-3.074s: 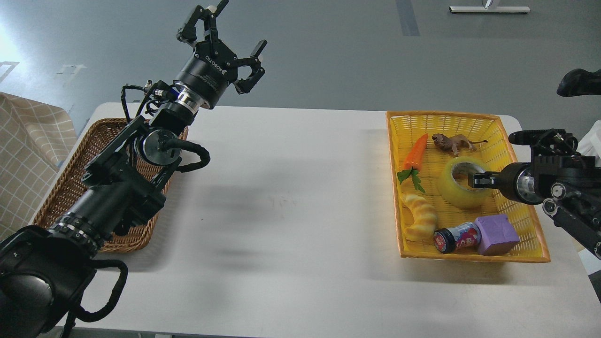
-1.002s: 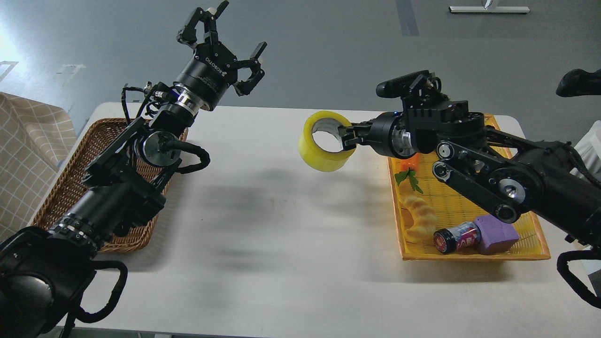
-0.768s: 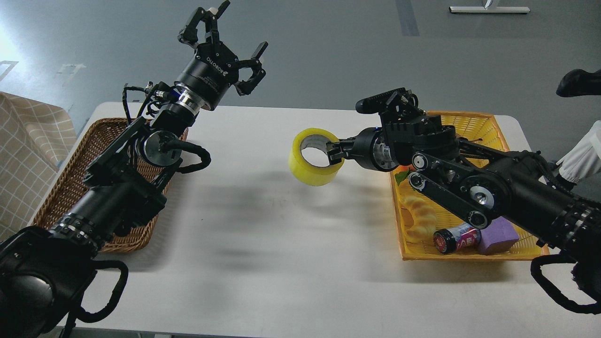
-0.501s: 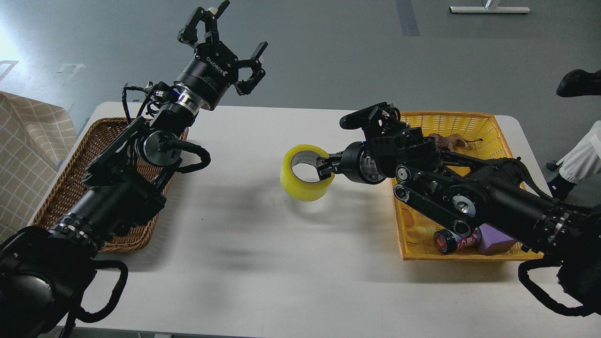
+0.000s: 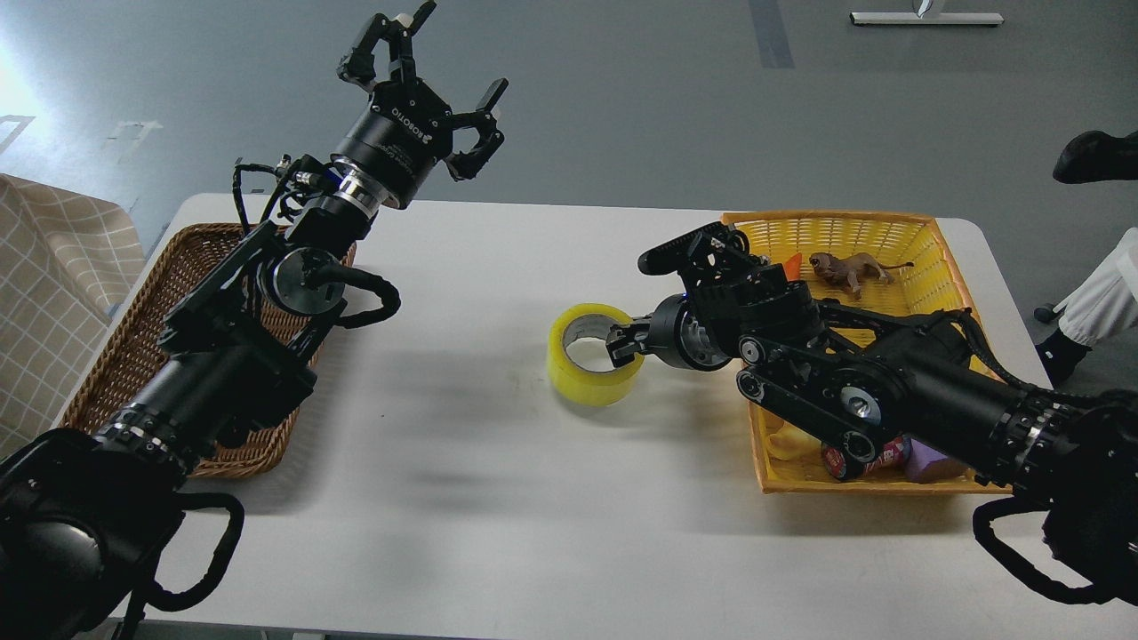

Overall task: Place and transfer tape with both arms
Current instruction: 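Set the tape roll on the table center and release with right gripper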

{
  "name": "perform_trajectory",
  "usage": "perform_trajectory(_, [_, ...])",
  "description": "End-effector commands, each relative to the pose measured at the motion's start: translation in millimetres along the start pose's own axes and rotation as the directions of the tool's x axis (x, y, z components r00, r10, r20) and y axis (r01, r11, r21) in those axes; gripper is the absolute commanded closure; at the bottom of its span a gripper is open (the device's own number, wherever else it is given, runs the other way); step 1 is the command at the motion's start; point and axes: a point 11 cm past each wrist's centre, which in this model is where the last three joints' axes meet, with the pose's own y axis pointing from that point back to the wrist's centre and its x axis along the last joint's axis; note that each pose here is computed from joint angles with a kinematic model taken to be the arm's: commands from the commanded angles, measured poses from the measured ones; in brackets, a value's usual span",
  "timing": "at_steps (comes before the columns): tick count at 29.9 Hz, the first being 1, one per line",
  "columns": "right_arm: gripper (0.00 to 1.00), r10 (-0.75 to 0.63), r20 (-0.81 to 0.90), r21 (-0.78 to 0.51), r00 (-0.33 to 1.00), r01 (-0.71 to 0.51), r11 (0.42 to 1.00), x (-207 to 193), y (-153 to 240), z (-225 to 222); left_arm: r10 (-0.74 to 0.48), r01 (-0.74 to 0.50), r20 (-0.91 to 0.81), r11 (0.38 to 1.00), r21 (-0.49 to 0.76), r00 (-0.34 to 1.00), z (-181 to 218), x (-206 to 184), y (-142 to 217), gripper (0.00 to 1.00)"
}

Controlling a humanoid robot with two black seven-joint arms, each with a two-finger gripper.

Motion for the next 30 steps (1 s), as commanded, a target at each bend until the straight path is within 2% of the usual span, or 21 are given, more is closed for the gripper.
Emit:
perform_trajectory(1, [1.00, -0.007, 0.004, 0.005, 1.000, 0.007, 1.000, -3.6, -2.1, -2.1, 0.000, 0.000, 0.000, 1.000, 0.000, 1.000, 0.0, -0.1, 0.0, 0.02])
perform_trajectory(10, [1.00, -0.023, 0.018, -0.002, 1.000, 0.023, 1.000, -10.1, -7.4, -2.1, 0.001, -0.001, -0.001, 1.000, 0.002, 1.000, -0.6, 0.4, 0.5, 0.02])
perform_trajectory(13, [0.92, -0.023, 0.018, 0.001, 1.000, 0.023, 1.000, -10.0, -7.6, -3.1, 0.001, -0.001, -0.002, 1.000, 0.002, 1.000, -1.2, 0.0, 0.3, 0.02])
perform_trajectory(18, [0.74, -0.021, 0.023, 0.002, 0.999, 0.021, 1.000, -9.4, -7.4, -2.7, 0.000, 0.000, -0.003, 1.000, 0.002, 1.000, -1.7, -0.4, 0.1, 0.02])
perform_trajectory(20, [0.54, -0.021, 0.026, 0.009, 0.999, 0.020, 1.000, -8.8, -7.0, -3.3, 0.000, 0.000, -0.003, 1.000, 0.002, 1.000, -1.7, -0.4, 0.1, 0.02])
perform_trajectory(24, [0.34, -0.020, 0.029, 0.015, 0.999, 0.019, 1.000, -8.7, -6.9, -4.0, 0.001, -0.001, -0.002, 1.000, 0.002, 1.000, -1.2, 0.0, 0.3, 0.02])
perform_trajectory(25, [0.24, -0.018, 0.035, 0.017, 0.999, 0.018, 1.000, -8.4, -6.6, -3.4, 0.001, -0.001, -0.001, 1.000, 0.002, 1.000, -0.6, 0.4, 0.5, 0.02])
perform_trajectory(26, [0.19, -0.017, 0.035, 0.018, 0.999, 0.016, 1.000, -8.0, -6.4, -3.8, 0.000, 0.000, 0.000, 1.000, 0.001, 1.000, -0.2, -0.1, 0.0, 0.02])
perform_trajectory(27, [0.15, -0.016, 0.039, 0.019, 0.999, 0.015, 1.000, -8.0, -6.3, -3.8, -0.001, 0.001, 0.001, 1.000, 0.001, 1.000, 0.4, -0.2, 0.0, 0.02])
perform_trajectory(30, [0.12, -0.016, 0.038, 0.022, 0.999, 0.015, 1.000, -7.9, -6.5, -4.7, -0.006, 0.006, 0.002, 1.000, -0.002, 1.000, 1.5, -1.7, -0.5, 0.02])
